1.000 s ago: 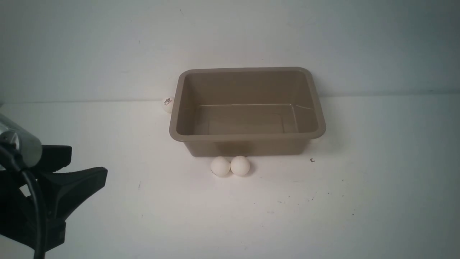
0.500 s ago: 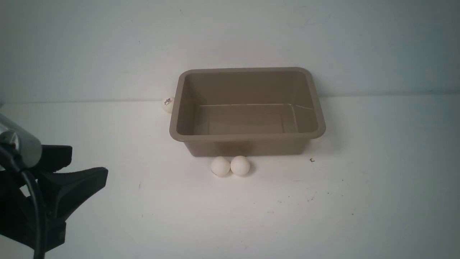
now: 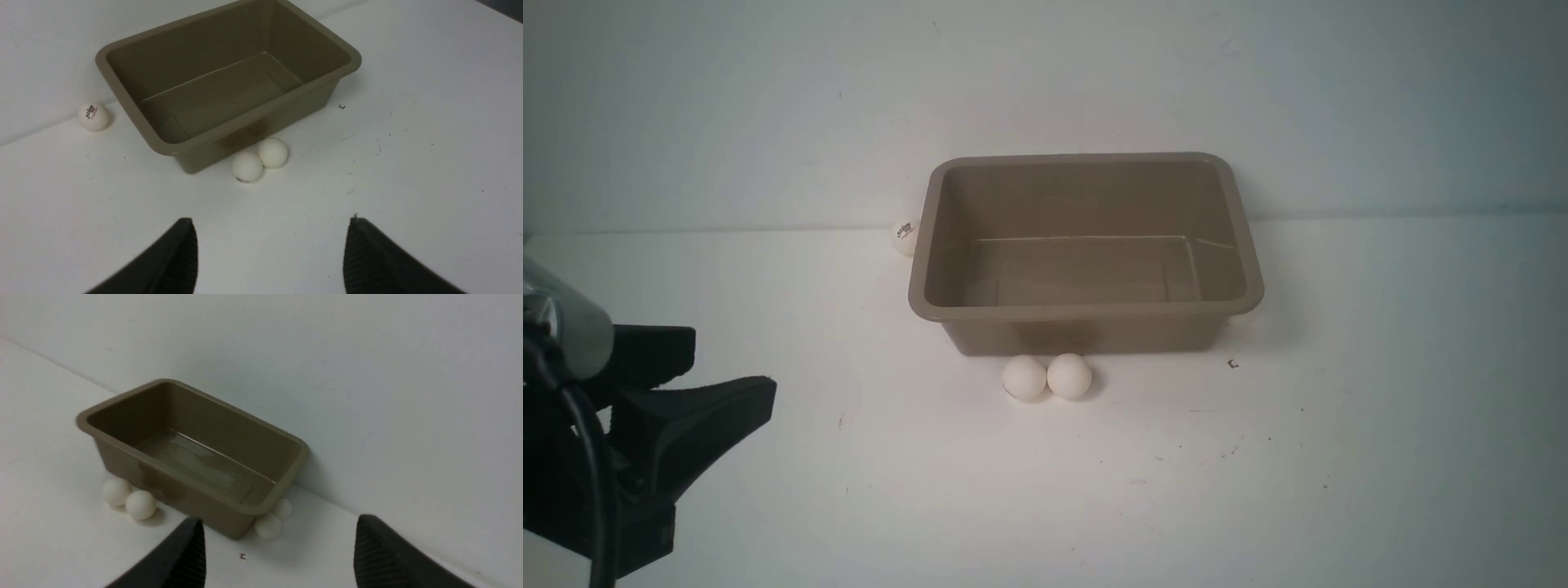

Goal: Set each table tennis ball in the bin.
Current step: Use the right arm to clamp the table tennis ball closest to it

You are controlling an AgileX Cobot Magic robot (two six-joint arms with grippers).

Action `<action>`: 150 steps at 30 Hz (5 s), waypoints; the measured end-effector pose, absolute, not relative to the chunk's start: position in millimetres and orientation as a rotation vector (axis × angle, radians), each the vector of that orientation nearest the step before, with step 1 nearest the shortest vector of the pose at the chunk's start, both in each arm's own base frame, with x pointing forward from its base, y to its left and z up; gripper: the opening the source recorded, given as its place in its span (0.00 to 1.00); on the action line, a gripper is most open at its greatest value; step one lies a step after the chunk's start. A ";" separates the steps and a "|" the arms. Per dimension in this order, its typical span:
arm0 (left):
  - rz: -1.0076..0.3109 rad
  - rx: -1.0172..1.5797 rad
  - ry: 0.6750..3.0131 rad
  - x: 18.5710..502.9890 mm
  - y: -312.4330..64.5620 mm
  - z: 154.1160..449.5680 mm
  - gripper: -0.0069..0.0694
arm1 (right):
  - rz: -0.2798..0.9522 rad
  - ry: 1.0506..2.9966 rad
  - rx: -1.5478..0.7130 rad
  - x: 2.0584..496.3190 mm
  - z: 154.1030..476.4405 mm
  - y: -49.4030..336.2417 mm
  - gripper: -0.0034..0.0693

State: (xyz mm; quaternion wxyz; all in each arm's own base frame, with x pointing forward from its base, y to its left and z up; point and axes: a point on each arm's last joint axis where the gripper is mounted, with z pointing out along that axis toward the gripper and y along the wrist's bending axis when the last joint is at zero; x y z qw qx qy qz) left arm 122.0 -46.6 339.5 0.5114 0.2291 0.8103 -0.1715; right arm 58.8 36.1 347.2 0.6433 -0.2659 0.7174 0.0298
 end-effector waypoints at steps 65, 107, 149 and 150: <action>-0.465 0.574 1.899 121.0 -51.0 343.5 0.66 | 0.499 2.207 -0.674 307.5 303.6 36.3 0.60; -0.488 0.603 1.803 121.4 -54.5 350.5 0.66 | 0.430 2.066 -1.059 385.3 185.5 41.1 0.63; -0.484 0.628 1.784 120.9 -55.4 351.3 0.66 | 0.403 2.127 -0.998 412.9 129.0 64.4 0.65; -0.482 0.631 1.783 120.9 -55.4 351.3 0.66 | 0.395 2.131 -0.997 413.2 127.6 64.3 0.65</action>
